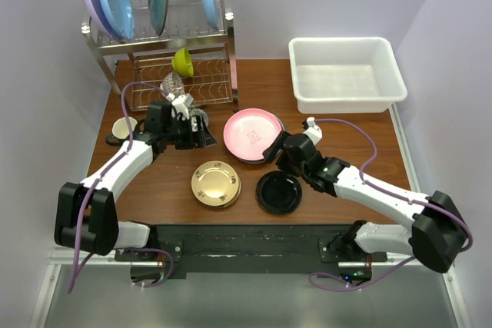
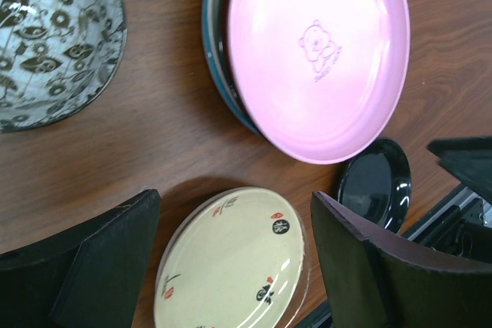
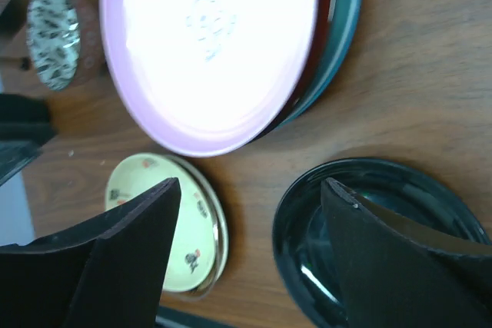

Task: Place the plates into the plastic bin on the countertop
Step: Pick up the plate at the center of the board.

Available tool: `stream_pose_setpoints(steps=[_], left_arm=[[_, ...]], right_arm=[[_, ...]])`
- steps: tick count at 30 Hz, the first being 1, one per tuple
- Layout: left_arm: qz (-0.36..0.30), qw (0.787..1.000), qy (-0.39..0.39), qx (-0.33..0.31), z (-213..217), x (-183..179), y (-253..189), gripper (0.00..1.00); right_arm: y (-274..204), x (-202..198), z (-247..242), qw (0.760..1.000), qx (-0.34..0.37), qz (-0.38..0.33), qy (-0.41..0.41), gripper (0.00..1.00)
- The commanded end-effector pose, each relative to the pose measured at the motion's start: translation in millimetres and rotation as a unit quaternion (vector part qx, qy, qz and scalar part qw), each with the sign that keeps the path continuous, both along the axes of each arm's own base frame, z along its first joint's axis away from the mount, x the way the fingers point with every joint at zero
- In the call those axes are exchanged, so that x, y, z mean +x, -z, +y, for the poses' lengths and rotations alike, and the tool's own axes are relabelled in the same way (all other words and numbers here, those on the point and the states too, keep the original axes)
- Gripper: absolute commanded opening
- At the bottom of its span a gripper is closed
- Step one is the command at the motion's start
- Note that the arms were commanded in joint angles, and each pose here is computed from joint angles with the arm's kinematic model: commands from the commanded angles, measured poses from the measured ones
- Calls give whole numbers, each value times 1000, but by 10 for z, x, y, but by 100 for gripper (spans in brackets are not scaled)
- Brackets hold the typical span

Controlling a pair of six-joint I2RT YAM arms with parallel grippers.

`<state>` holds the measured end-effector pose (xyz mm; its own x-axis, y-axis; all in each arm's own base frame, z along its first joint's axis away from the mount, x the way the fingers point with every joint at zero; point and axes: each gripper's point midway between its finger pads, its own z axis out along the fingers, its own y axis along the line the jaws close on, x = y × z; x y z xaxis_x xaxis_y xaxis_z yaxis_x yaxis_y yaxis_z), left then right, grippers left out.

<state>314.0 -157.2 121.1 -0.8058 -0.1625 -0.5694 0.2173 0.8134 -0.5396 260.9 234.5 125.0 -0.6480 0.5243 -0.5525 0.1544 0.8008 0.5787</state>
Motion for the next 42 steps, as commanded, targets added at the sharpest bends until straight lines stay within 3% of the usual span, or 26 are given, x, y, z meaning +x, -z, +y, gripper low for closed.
stream_pose_setpoints(steps=[1, 7, 11, 21, 23, 25, 27, 29, 32, 42], left_arm=[[-34, 999, 13, -19, -165, 54, -307, 84], [-44, 999, 18, -15, -173, 21, -359, 84], [-43, 999, 24, -10, -174, 3, -355, 85], [-40, 999, 30, -3, -160, -23, -338, 85], [-39, 999, 30, 2, -146, -29, -327, 85], [-39, 999, 30, 5, -137, -31, -320, 85], [-38, 999, 31, 8, -129, -43, -308, 85], [-36, 999, 32, 10, -123, -48, -290, 85], [-34, 999, 32, 12, -117, -62, -275, 85], [-35, 999, 36, 2, -152, -58, -255, 85]], right_arm=[[10, 253, 102, 1000, 13, 13, 23, 70], [162, 404, 151, 998, 7, 42, 38, 62], [241, 430, 97, 997, 11, 52, 51, 50], [422, 521, 32, 995, 9, 73, 66, 40], [441, 543, 56, 995, 10, 75, 60, 36], [492, 558, 66, 995, 1, 82, 57, 22], [518, 572, 73, 994, -1, 89, 55, 19], [555, 553, 74, 994, -4, 98, 52, 8], [501, 525, 58, 994, 2, 95, 53, 1], [217, 494, -55, 996, -15, 70, 48, 0]])
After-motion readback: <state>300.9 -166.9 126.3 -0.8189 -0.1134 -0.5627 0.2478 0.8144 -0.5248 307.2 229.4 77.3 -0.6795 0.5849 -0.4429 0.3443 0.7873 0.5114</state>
